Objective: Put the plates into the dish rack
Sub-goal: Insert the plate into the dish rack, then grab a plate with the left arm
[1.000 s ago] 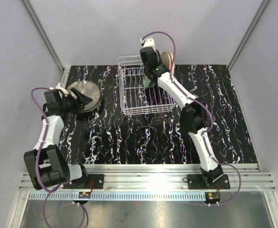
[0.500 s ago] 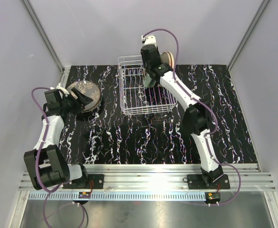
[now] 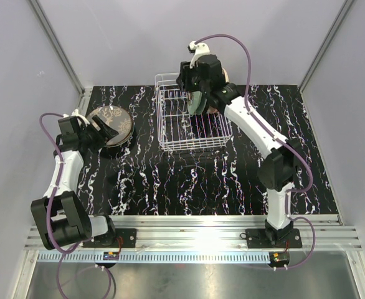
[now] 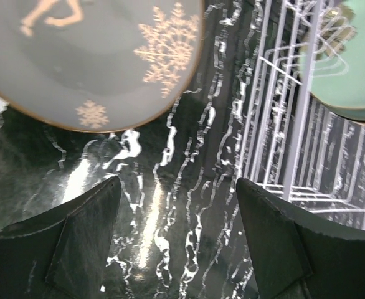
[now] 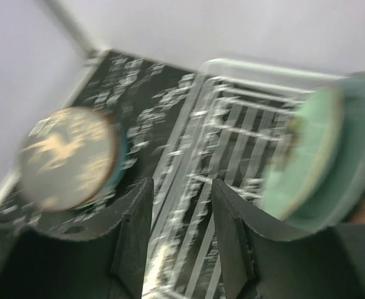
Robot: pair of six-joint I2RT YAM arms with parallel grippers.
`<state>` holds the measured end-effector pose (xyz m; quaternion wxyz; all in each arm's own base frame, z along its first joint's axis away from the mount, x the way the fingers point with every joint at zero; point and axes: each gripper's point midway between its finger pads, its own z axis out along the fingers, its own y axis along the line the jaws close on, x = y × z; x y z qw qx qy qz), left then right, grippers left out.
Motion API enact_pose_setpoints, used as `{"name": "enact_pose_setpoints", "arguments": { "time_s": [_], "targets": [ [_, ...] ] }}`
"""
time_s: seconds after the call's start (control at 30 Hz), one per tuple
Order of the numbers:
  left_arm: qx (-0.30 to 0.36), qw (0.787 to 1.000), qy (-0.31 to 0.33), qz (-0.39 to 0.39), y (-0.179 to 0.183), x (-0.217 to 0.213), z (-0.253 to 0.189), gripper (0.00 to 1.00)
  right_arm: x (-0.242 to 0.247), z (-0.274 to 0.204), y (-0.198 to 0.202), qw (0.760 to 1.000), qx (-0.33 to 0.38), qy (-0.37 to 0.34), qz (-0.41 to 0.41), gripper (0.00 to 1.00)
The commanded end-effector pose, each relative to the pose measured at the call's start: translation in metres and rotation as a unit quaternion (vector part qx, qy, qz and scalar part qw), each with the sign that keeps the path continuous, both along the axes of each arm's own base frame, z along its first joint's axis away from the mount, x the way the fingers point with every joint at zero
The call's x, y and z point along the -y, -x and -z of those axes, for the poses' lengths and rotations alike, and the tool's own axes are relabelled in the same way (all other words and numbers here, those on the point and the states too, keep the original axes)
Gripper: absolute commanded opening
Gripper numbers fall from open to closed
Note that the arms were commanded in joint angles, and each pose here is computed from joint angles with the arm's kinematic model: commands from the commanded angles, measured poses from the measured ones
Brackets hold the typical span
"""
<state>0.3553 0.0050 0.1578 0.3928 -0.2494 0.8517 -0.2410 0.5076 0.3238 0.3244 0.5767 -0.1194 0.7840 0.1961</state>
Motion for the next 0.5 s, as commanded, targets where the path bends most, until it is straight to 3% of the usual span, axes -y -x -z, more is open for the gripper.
{"name": "enact_pose_setpoints", "arguments": {
  "time_s": [0.0,0.27,0.47],
  "targets": [
    [0.032,0.998,-0.053,-0.034,-0.009,-0.024,-0.025,0.78,-0.060,-0.009,0.048,0.983,-0.047,-0.097,-0.149,0.49],
    [0.009,0.992,-0.075,-0.103,-0.004,-0.058,-0.016,0.78,-0.132,0.029,0.075,0.960,-0.097,-0.109,-0.239,0.47],
    [-0.016,0.986,-0.078,-0.144,-0.002,-0.082,-0.001,0.77,-0.170,0.061,0.069,0.954,-0.123,-0.113,-0.249,0.47]
  ]
}}
